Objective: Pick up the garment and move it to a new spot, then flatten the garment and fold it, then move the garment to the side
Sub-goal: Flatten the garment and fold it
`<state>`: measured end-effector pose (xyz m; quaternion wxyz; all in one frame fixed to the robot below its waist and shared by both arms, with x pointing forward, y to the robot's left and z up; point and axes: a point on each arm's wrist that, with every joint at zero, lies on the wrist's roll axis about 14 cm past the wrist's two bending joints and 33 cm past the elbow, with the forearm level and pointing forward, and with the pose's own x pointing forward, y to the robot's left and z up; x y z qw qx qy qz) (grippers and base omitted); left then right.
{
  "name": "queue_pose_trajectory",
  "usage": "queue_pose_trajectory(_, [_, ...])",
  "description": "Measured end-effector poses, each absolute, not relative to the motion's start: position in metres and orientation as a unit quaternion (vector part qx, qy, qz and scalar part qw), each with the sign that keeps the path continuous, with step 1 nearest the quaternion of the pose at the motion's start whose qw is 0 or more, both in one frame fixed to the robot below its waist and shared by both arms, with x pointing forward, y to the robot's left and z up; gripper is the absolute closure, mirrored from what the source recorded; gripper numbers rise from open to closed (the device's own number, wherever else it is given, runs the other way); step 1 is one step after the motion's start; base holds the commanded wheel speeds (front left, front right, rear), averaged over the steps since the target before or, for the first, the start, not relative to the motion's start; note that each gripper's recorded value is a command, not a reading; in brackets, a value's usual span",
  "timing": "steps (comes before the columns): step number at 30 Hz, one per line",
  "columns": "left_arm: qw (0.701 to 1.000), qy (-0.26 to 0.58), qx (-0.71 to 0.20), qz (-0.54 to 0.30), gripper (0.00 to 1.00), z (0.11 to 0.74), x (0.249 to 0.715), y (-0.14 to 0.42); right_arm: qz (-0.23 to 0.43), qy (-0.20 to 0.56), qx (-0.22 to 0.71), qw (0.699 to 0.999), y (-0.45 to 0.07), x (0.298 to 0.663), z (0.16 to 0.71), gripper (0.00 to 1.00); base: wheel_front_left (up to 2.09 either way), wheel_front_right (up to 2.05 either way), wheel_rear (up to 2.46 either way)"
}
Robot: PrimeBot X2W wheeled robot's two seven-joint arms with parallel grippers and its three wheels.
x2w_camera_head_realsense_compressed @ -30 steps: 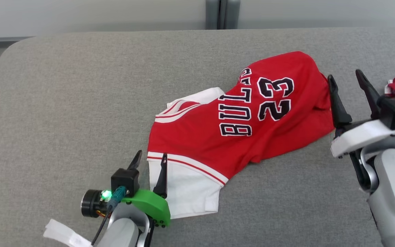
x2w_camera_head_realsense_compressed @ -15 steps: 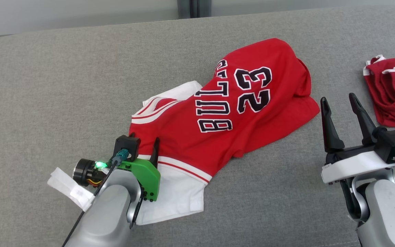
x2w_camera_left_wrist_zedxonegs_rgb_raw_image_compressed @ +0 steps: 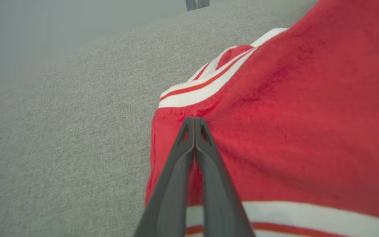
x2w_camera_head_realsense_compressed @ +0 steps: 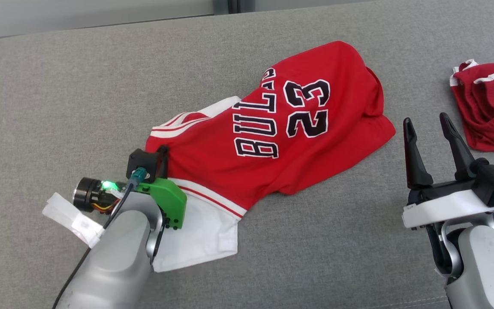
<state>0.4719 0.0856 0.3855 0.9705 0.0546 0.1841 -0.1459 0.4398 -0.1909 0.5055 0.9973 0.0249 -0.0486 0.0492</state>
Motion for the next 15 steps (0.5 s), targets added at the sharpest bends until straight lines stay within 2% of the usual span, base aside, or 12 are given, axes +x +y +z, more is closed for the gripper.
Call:
queue_pose_trajectory(8, [0.983, 0.137, 0.075, -0.101, 1.0, 0.416, 0.509, 0.12, 0.047, -0.049, 0.022, 0.997, -0.192, 0.441, 0.505, 0.0, 0.0, 0.0, 0.0])
queue_pose_trajectory(15, [0.984, 0.146, 0.09, -0.041, 1.0, 0.417, 0.525, 0.164, 0.01, -0.014, 0.011, 1.0, -0.216, 0.436, 0.484, 0.0, 0.0, 0.0, 0.0])
